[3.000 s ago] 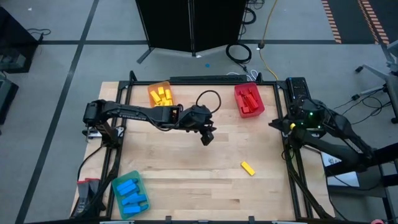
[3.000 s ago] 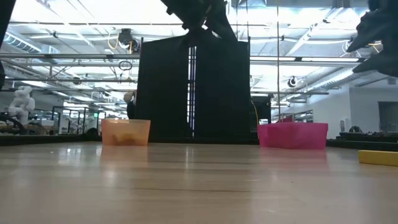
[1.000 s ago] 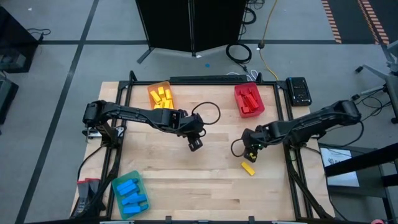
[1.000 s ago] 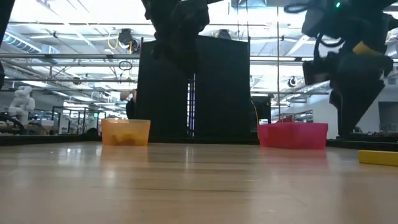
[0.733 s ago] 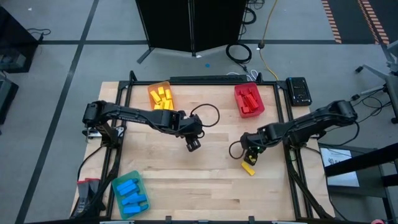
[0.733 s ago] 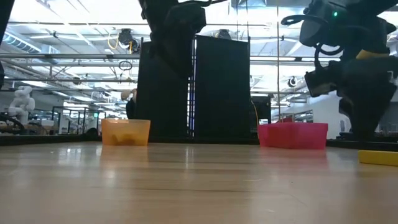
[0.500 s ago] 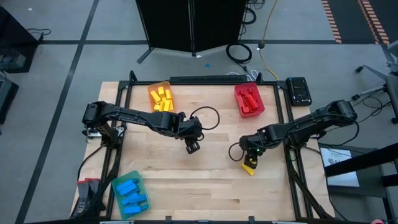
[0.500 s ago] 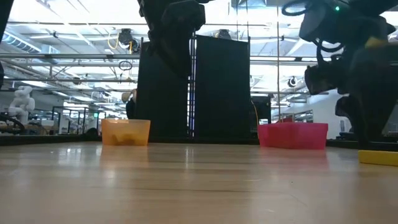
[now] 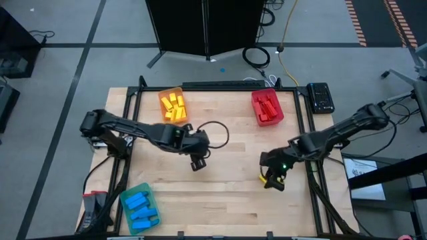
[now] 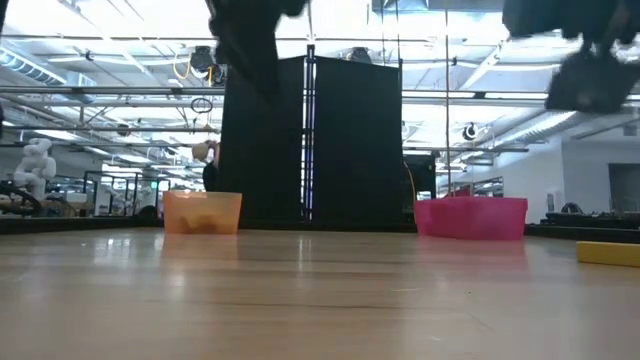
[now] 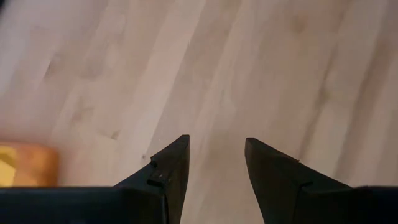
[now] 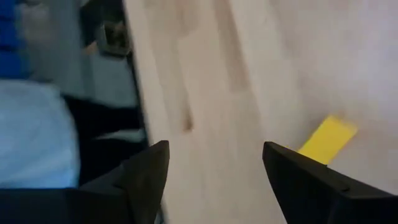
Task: Sort blocks
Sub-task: Put the yellow block into the orange transparent bin
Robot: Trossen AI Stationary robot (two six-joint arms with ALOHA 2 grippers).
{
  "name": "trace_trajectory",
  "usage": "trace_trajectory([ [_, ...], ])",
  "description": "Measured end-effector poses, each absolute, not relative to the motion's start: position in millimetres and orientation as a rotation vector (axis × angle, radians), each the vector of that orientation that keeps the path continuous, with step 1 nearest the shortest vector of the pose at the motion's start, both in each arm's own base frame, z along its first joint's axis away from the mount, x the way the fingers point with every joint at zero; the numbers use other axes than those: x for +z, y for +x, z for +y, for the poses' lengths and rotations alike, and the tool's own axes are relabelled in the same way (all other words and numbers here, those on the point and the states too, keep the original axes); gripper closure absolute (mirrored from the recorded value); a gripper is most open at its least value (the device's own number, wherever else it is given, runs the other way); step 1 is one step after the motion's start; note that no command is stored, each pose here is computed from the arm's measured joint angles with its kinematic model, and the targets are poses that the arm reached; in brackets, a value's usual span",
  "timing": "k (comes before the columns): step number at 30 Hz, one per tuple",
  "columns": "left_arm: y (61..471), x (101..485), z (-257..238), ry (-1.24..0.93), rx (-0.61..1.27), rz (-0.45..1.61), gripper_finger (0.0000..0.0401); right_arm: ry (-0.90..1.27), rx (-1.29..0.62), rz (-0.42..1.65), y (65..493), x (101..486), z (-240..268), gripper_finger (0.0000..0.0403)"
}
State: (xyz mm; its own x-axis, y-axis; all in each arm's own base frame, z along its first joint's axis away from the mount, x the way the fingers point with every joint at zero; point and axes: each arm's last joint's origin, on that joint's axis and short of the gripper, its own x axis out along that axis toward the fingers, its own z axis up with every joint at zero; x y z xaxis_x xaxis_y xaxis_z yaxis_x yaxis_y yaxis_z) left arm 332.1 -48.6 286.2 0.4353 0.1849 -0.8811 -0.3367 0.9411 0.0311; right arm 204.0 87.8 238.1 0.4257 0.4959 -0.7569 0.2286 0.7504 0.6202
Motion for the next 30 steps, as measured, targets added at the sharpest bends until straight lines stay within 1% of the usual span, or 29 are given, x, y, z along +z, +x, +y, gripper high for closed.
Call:
trace_trajectory([
  [2,321.8,302.5,-51.6,-0.177,0.342,1.009,0.0239,0.65,0.101,1.107,201.5,249.6,94.9,0.0151],
  [5,298.9,333.6,-54.4,-0.2,0.368,0.881,0.0239,0.542,-0.056,1.125,190.7,249.9,99.8,0.0158],
  [9,264.5,370.0,-56.6,-0.199,0.372,0.728,0.0239,0.536,-0.18,1.21,184.8,237.7,102.7,0.016],
  [13,237.3,393.4,-53.4,-0.209,0.383,0.622,0.0239,0.506,-0.231,1.316,189.6,215.1,109.0,0.0156],
  [18,220.6,404.7,-49.1,-0.222,0.383,0.578,0.0239,0.567,-0.224,1.3,211.6,194.3,122.7,0.0142],
  [20,218.0,405.3,-48.4,-0.22,0.384,0.582,0.0239,0.555,-0.232,1.316,216.4,185.6,125.5,0.0138],
  [26,216.4,401.1,-47.9,-0.196,0.394,0.628,0.0239,0.497,-0.369,1.444,219.9,158.7,121.0,0.0135],
  [30,216.3,399.3,-47.9,-0.188,0.398,0.646,0.0239,0.487,-0.404,1.472,223.7,148.2,119.2,0.0135],
])
